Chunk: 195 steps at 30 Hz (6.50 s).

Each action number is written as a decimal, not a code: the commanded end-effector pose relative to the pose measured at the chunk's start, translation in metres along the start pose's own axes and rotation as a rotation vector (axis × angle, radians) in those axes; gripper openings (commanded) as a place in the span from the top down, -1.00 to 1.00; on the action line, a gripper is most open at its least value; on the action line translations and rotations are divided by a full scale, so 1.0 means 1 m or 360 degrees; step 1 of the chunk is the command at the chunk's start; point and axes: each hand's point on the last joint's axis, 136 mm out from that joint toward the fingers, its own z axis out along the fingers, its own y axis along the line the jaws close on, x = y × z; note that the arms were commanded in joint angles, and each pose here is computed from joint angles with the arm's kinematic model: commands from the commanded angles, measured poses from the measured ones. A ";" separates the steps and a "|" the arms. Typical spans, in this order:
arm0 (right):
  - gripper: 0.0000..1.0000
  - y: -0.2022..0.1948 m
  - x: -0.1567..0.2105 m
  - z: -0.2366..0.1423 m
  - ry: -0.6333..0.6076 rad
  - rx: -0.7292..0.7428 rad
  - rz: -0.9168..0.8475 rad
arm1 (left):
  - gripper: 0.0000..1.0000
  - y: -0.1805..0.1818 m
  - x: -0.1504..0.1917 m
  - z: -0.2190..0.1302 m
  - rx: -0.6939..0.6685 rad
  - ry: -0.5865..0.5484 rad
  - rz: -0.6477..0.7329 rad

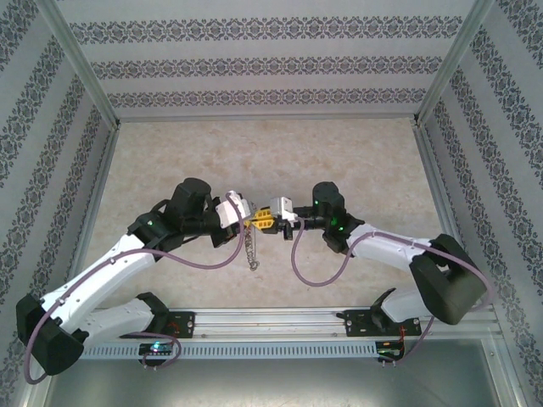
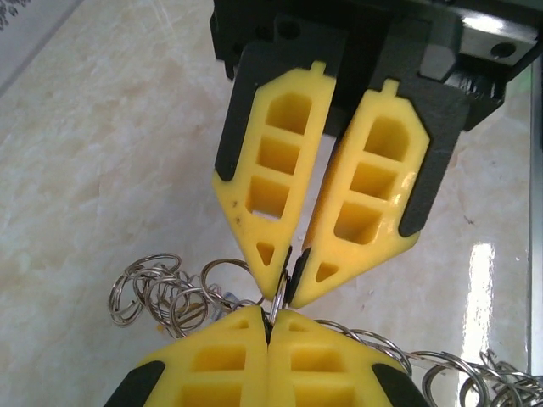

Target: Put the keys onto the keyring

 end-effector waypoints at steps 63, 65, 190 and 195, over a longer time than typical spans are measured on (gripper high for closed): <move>1.00 0.004 -0.056 0.016 -0.0534 -0.0147 0.0133 | 0.68 0.006 -0.019 -0.033 -0.0099 -0.0089 0.0000; 1.00 0.005 -0.056 0.016 -0.0535 -0.0151 0.0130 | 0.84 0.000 -0.019 -0.031 -0.0028 -0.0051 0.0011; 1.00 0.006 -0.076 0.010 -0.0590 -0.0133 0.0023 | 0.75 -0.007 -0.020 -0.041 0.0121 -0.0030 -0.0027; 1.00 0.008 -0.076 0.010 -0.0591 -0.0149 0.0010 | 0.55 -0.005 -0.018 -0.046 0.0096 -0.0067 -0.0041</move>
